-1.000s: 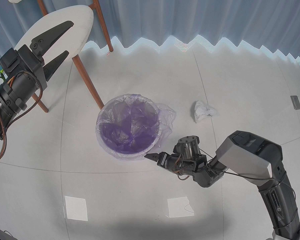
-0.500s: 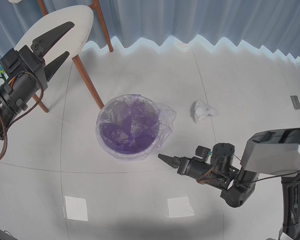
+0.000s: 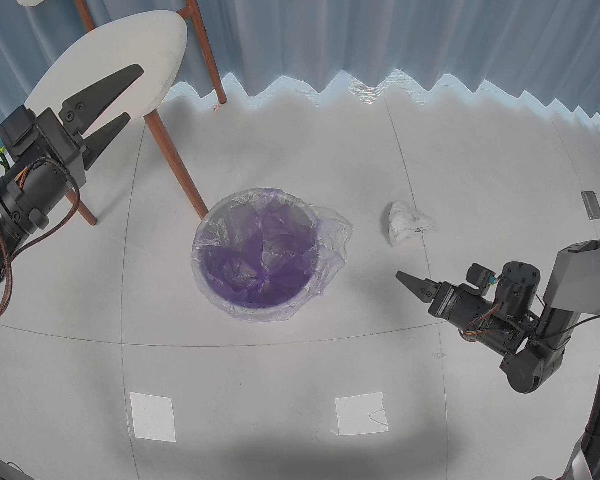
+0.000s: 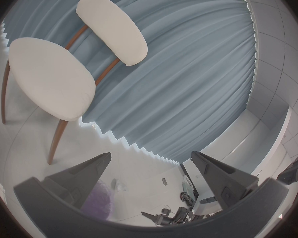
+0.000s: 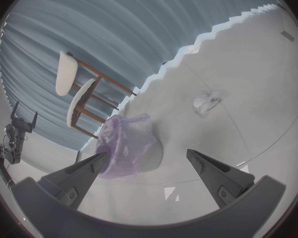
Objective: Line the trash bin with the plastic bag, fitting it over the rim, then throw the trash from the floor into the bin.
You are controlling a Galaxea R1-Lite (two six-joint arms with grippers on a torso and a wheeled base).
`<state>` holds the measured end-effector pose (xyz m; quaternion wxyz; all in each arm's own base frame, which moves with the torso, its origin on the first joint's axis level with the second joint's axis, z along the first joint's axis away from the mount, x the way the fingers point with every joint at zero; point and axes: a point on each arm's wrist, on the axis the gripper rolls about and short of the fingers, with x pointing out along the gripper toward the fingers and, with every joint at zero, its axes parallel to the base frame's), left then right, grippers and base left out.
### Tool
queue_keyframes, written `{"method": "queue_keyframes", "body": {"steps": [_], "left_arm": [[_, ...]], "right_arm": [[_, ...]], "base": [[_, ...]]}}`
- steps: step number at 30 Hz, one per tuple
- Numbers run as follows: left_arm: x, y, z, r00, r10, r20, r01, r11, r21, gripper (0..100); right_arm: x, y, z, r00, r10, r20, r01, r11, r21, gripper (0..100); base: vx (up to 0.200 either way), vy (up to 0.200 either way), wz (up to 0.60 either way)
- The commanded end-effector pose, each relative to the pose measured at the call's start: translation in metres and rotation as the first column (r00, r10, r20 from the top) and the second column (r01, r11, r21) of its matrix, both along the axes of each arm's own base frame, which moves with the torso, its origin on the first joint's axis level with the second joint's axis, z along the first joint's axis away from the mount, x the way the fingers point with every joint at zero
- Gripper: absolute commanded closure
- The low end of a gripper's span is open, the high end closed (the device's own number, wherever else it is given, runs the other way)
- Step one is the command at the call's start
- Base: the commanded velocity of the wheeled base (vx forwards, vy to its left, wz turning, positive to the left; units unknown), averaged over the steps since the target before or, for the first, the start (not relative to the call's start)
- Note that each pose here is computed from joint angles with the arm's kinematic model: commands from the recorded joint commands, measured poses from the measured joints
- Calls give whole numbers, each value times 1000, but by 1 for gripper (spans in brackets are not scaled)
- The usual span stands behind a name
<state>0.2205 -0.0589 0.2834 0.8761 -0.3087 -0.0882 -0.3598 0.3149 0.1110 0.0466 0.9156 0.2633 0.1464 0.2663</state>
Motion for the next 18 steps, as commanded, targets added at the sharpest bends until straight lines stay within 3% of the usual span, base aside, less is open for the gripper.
{"method": "queue_keyframes", "body": {"steps": [1,11,13,18], "left_arm": [[4,14,-3,999,44,-9,-43,999,14,0],[5,22,0,997,76,4,-77,997,14,0],[6,22,0,997,71,7,-71,997,17,0],[8,21,4,999,41,16,-42,999,24,0]], "right_arm": [[8,-19,4,998,-60,-8,60,998,-3,0],[52,-26,13,990,-110,-85,108,993,-37,0],[62,-29,17,987,-124,-105,120,992,-44,0],[82,-30,5,978,-151,-146,131,982,-139,0]], "base": [[200,0,0],[200,0,0],[200,-200,0],[0,-200,0]]}}
